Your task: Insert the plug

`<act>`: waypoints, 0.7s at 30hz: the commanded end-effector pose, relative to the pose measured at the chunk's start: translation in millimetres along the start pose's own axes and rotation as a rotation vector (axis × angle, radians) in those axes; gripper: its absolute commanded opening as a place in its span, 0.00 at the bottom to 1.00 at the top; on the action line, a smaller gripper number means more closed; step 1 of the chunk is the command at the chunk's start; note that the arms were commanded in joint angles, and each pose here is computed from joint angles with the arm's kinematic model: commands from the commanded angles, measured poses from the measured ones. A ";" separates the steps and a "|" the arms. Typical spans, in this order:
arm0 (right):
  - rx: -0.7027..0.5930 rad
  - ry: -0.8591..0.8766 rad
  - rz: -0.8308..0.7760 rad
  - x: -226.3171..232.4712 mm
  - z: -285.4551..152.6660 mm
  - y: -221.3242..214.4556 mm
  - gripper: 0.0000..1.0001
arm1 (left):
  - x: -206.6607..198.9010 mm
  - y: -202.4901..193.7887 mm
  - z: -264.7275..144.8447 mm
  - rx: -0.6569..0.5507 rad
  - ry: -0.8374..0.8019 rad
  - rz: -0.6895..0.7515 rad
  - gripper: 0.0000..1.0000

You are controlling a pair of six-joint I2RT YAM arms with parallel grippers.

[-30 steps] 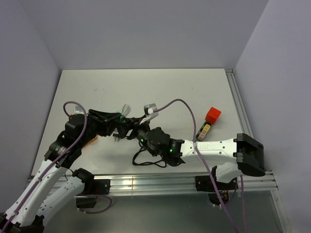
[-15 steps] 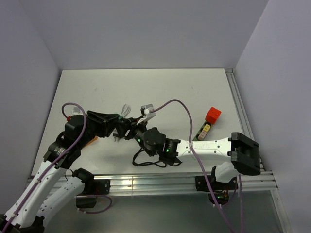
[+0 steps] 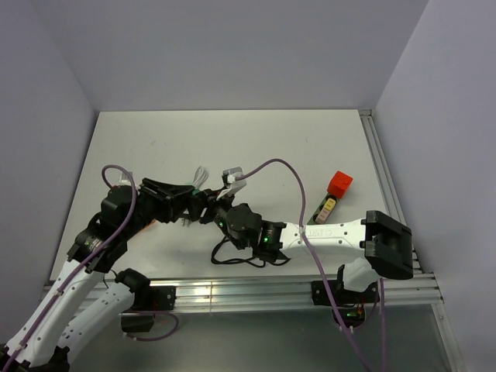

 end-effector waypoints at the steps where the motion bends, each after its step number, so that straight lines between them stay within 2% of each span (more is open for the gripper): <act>1: -0.058 0.016 0.012 3.1 1.3 16.2 0.56 | -22.0 -1.3 -8.8 0.025 -0.087 0.013 0.00; 4: -0.053 0.036 0.013 3.6 3.9 15.8 0.53 | -20.1 -4.2 -8.0 0.043 -0.095 0.022 0.00; 6: -0.057 0.039 0.006 4.3 5.5 17.9 0.40 | -21.1 -5.2 -9.7 0.049 -0.112 0.031 0.00; 7: -0.059 0.047 0.003 6.1 4.9 19.9 0.30 | -20.1 -5.4 -9.0 0.050 -0.112 0.035 0.01; 8: -0.059 0.049 -0.005 5.4 3.8 19.6 0.00 | -20.4 -6.8 -9.3 0.059 -0.118 0.043 0.05; 9: -0.055 0.041 -0.008 3.9 3.1 20.2 0.00 | -19.4 -10.0 -10.2 0.083 -0.121 0.060 0.14; 10: -0.049 0.056 -0.010 5.8 1.0 22.2 0.00 | -18.4 -11.0 -10.4 0.091 -0.117 0.069 0.38; 13: -0.020 0.135 -0.043 9.4 -10.5 25.5 0.00 | -13.4 -17.7 -10.6 0.142 -0.104 0.113 0.65; 16: -0.014 0.197 -0.078 5.7 -27.4 31.2 0.00 | -10.0 -25.0 -13.1 0.196 -0.122 0.159 0.78; 21: 0.045 0.368 -0.121 1.5 -62.4 37.5 0.00 | -1.9 -35.8 -17.8 0.272 -0.156 0.174 0.76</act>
Point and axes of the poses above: each gripper's point midway between its finger pads, its own z axis out along the fingers, its own x axis along the line the jaws close on, y = z × x, the point moved 5 cm from there along -z, back along the fingers, and after that the axes turned 13 degrees about z, right-handed, at the moved point
